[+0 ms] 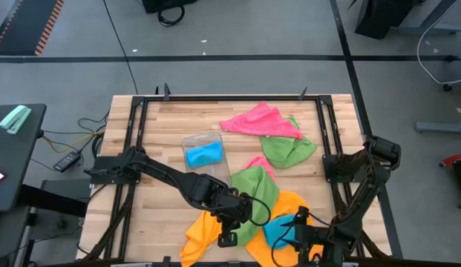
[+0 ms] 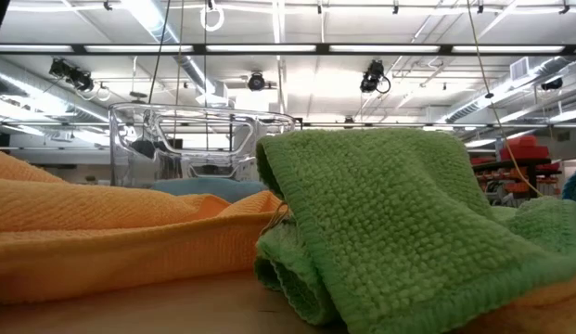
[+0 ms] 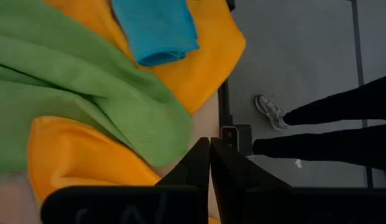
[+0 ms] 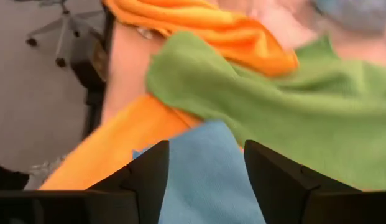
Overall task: Fold microfiber towels
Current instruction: Put the blue towel into the transparent bin
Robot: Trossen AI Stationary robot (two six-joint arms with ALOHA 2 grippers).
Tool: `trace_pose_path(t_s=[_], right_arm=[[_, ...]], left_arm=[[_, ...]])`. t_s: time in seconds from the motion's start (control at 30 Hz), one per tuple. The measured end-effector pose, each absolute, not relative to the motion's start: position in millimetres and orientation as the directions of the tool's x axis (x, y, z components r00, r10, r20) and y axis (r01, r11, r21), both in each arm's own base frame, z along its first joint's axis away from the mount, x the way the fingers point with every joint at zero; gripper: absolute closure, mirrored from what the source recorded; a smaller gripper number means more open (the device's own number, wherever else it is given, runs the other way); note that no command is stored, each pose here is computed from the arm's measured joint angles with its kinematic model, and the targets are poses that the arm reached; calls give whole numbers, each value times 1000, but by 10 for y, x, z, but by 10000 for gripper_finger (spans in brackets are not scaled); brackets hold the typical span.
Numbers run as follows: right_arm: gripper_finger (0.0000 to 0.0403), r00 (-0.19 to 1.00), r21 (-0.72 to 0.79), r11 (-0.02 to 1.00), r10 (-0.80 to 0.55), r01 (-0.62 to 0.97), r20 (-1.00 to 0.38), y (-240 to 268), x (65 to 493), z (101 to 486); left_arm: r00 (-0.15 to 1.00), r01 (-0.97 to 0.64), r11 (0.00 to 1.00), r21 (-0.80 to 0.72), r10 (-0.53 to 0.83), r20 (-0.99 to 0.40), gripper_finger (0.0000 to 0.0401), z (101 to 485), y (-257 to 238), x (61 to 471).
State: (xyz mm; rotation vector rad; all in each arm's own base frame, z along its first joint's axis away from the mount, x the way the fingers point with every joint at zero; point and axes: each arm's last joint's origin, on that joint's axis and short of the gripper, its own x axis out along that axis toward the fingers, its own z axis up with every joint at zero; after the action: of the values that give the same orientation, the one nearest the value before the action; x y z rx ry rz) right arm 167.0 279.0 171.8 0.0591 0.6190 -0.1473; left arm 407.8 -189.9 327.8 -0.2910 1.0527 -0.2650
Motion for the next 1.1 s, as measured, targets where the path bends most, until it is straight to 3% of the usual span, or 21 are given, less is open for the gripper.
trace_pose_path(t_s=[0.2,0.4,0.6,0.9,1.1], right_arm=[[203,780,164,949,-114,268,-615,2604,1485,1477],[202,734,266,928,-10,259,-679,2415,1476,1695],[188,661,316,916,78,249,-746,2124,1647,1865],[178,719,428,843,72,327,-692,1774,1747,2183],[179,775,510,787,66,347,-629,1627,1683,2408]], left_arm=[[481,81,928,-364,-356,-801,387,3287,-1910,4086],[485,132,934,-331,-353,-800,371,3285,-1912,4090],[595,182,964,-192,-264,-759,370,3329,-1854,4180],[641,287,956,-59,-237,-730,388,3357,-1690,4282],[649,277,960,-37,-215,-730,387,3357,-1544,4337]])
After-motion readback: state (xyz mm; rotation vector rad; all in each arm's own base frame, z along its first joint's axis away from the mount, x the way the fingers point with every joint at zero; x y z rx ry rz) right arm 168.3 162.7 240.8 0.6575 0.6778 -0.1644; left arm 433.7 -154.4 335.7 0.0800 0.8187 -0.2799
